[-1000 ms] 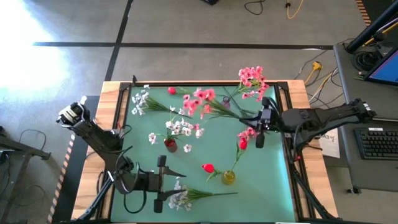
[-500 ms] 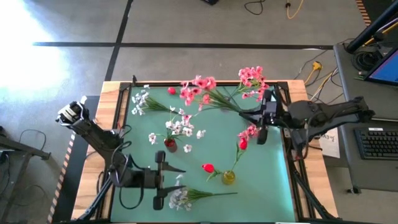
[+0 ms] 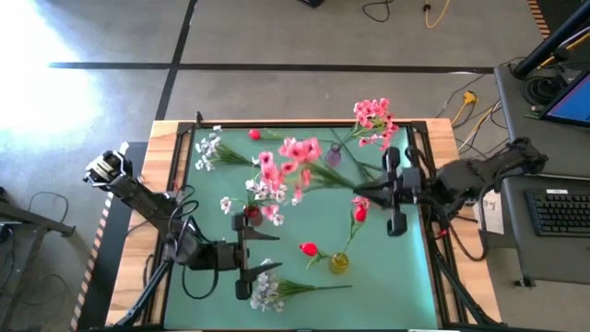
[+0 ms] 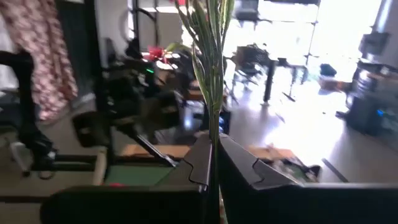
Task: Sort flowers into vase by color
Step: Put the left pink flower into the purple flower vase
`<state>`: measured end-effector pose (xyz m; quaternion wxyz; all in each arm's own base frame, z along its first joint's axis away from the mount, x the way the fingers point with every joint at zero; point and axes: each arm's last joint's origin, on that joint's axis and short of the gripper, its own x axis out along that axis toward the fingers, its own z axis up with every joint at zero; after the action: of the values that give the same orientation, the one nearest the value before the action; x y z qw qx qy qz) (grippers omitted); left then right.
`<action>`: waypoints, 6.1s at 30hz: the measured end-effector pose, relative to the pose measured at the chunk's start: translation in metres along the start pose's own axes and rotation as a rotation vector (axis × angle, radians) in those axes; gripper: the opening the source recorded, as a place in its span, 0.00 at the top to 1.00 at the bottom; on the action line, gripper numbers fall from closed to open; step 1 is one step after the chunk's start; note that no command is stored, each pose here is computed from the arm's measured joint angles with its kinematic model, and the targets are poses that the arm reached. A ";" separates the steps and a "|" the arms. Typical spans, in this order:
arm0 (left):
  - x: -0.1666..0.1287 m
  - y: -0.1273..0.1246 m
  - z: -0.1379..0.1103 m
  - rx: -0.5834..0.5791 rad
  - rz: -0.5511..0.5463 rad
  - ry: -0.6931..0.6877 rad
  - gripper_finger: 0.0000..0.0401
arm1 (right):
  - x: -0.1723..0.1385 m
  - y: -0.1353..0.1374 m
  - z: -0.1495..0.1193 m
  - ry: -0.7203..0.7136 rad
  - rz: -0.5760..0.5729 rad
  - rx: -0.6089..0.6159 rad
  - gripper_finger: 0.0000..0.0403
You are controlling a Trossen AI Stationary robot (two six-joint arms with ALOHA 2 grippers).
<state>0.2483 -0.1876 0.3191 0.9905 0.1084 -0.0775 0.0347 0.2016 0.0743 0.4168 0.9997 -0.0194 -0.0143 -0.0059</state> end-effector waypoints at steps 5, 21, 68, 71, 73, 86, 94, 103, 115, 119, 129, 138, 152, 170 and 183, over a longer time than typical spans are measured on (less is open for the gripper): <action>0.001 0.000 0.006 0.019 -0.087 -0.084 0.39 | 0.011 0.021 -0.011 -0.085 0.029 -0.014 0.97; 0.017 0.020 0.006 0.045 -0.134 -0.197 0.39 | 0.042 0.049 -0.018 -0.169 -0.022 -0.071 0.97; 0.071 -0.025 0.025 -0.033 -0.218 -0.275 0.42 | 0.095 0.177 0.002 -0.357 -0.048 -0.101 0.97; 0.081 -0.025 0.025 -0.031 -0.209 -0.282 0.42 | 0.098 0.178 0.003 -0.344 -0.087 -0.125 0.97; 0.085 -0.025 0.021 -0.023 -0.206 -0.267 0.42 | 0.097 0.178 0.004 -0.345 -0.089 -0.122 0.97; 0.130 -0.009 0.009 -0.074 -0.226 -0.297 0.42 | 0.100 0.174 0.003 -0.333 -0.114 -0.127 0.97; 0.135 -0.014 0.000 -0.075 -0.171 -0.273 0.58 | 0.101 0.175 0.000 -0.307 -0.111 -0.163 0.97; 0.131 -0.016 0.000 -0.089 -0.091 -0.228 0.97 | 0.101 0.176 -0.002 -0.292 -0.114 -0.186 0.97; 0.110 -0.026 0.012 0.004 0.071 -0.035 1.00 | 0.093 0.179 -0.002 -0.214 -0.184 -0.197 0.91; 0.107 -0.028 0.012 0.010 0.077 0.002 1.00 | 0.090 0.181 -0.004 -0.169 -0.242 -0.197 0.82; 0.104 -0.029 0.007 0.019 0.144 0.079 1.00 | 0.083 0.188 0.001 -0.114 -0.269 -0.209 0.63; 0.104 -0.029 0.005 -0.003 0.151 0.089 1.00 | 0.085 0.185 0.009 0.009 -0.248 -0.166 0.50; 0.106 -0.025 0.002 -0.016 0.206 0.116 1.00 | 0.099 0.168 0.019 0.009 -0.266 -0.177 0.50; 0.101 -0.024 0.012 -0.038 0.201 0.093 0.93 | 0.096 0.157 0.030 -0.006 -0.286 -0.193 0.97; 0.080 -0.014 0.039 0.017 0.162 0.114 0.52 | 0.094 0.105 0.054 -0.001 -0.399 -0.295 0.98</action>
<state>0.3224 -0.2060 0.3668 0.9863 0.1078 -0.0292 0.1213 0.2956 0.1806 0.4690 0.9651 -0.1620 -0.0175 -0.2050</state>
